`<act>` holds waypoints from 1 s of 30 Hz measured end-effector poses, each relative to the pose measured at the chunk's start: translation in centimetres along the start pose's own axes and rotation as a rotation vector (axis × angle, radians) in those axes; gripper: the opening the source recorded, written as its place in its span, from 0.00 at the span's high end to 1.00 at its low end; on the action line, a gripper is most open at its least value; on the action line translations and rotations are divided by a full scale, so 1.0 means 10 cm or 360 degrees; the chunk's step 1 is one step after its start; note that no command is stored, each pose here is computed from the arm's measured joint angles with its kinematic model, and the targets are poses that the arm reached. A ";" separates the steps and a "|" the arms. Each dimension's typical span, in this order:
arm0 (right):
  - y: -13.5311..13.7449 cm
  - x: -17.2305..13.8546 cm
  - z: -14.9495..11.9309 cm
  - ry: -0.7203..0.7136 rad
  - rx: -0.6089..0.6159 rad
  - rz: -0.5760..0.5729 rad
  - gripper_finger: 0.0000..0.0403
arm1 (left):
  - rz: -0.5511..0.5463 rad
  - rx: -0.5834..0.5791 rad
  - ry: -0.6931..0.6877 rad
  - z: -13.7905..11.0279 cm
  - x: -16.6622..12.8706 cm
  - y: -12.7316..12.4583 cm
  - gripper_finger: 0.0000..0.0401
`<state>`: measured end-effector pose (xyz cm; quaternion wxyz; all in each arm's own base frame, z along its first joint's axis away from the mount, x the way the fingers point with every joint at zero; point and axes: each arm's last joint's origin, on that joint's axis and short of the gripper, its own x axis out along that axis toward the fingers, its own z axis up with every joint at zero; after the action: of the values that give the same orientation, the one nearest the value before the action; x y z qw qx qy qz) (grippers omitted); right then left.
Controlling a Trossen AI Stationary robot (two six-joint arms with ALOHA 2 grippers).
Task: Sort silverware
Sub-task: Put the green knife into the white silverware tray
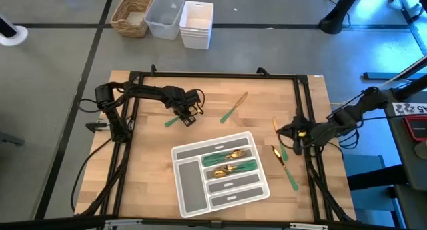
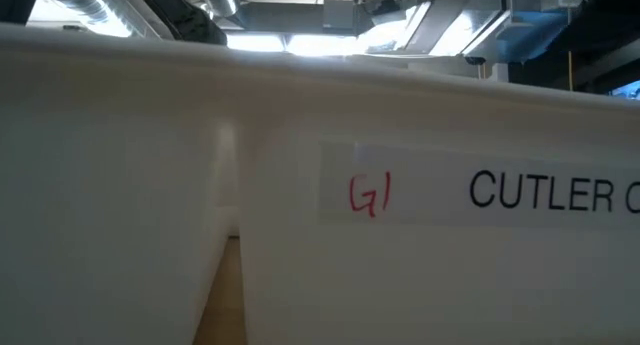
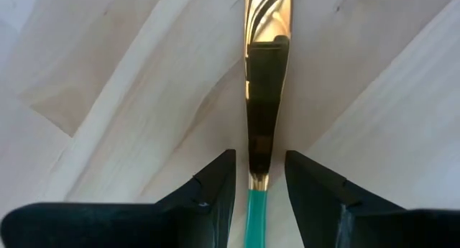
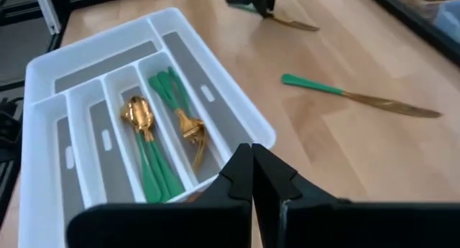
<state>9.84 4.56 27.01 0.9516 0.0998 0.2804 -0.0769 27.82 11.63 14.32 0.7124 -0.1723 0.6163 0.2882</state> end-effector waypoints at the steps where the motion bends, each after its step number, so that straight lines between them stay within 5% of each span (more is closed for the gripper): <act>1: 0.00 0.02 -0.02 0.0003 -0.0001 0.0003 1.00 | -0.0001 -0.0003 -0.0001 -0.01 0.01 0.00 0.71; 17: 0.17 0.28 -0.11 -0.0304 -0.0037 0.0326 1.00 | -0.0028 -0.0023 0.0004 -0.08 0.08 0.01 0.71; 25: 0.02 0.37 -0.02 -0.0348 -0.0008 0.0193 1.00 | -0.0030 -0.0023 0.0004 -0.08 0.09 0.01 0.72; 30: -0.10 0.42 0.03 -0.0335 0.0034 0.0149 1.00 | -0.0034 -0.0023 0.0002 -0.08 0.09 0.00 0.82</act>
<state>13.30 3.14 24.81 0.9772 0.1141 0.1731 -0.0455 27.23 11.34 13.28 0.7138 -0.1842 0.6127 0.2848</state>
